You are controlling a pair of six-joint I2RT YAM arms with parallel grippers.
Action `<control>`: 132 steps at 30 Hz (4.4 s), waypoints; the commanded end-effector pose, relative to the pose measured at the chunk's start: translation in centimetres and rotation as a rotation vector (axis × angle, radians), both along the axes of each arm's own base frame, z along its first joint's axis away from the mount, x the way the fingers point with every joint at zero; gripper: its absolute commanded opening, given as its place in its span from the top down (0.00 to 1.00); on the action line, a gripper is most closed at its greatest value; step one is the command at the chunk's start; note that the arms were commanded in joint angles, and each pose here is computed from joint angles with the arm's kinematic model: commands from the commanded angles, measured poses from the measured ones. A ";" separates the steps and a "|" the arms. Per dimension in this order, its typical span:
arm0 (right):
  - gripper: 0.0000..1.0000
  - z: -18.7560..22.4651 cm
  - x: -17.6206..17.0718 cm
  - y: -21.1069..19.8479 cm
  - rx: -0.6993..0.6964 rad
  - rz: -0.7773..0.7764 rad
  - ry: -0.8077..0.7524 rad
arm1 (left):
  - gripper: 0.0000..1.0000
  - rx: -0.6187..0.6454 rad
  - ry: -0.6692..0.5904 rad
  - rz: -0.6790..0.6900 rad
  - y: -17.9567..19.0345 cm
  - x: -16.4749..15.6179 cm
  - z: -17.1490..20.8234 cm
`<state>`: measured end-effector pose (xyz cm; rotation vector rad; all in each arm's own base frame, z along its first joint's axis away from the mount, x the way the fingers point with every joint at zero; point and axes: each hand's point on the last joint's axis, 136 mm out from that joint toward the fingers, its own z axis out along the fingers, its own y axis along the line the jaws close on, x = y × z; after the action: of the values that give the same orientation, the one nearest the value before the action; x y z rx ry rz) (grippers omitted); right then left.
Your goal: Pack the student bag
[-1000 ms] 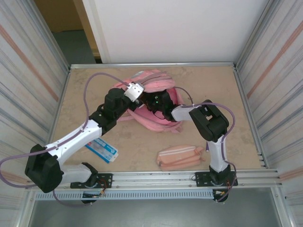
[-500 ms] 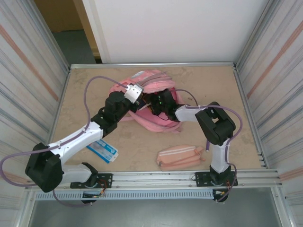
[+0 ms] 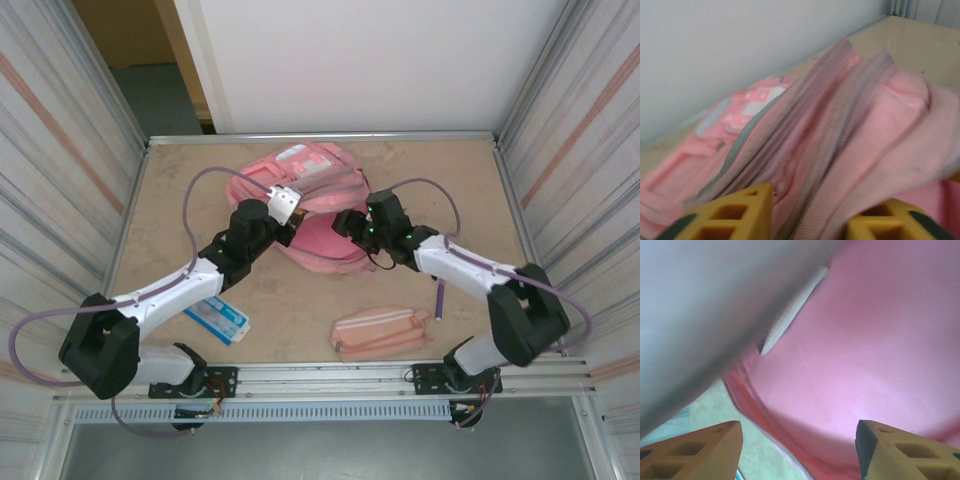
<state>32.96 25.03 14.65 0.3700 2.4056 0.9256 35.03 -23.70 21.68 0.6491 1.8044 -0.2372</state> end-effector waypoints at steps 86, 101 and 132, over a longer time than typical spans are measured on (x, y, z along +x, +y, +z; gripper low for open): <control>0.41 -4.7 -8.1 13.9 -0.268 0.553 -0.237 | 1.00 -0.759 0.982 0.569 6.0 -3.1 -7.9; 0.41 -8.2 -2.3 14.7 -0.370 0.400 -0.310 | 1.00 -0.789 0.993 0.538 5.3 -4.6 -7.0; 1.00 -6.7 -3.2 5.1 -0.509 0.400 -0.350 | 1.00 -0.789 0.937 0.585 7.1 -3.8 -8.2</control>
<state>29.90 32.74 7.63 -0.4258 2.3034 0.5740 30.34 -17.41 12.39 -0.6884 2.4803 -0.8861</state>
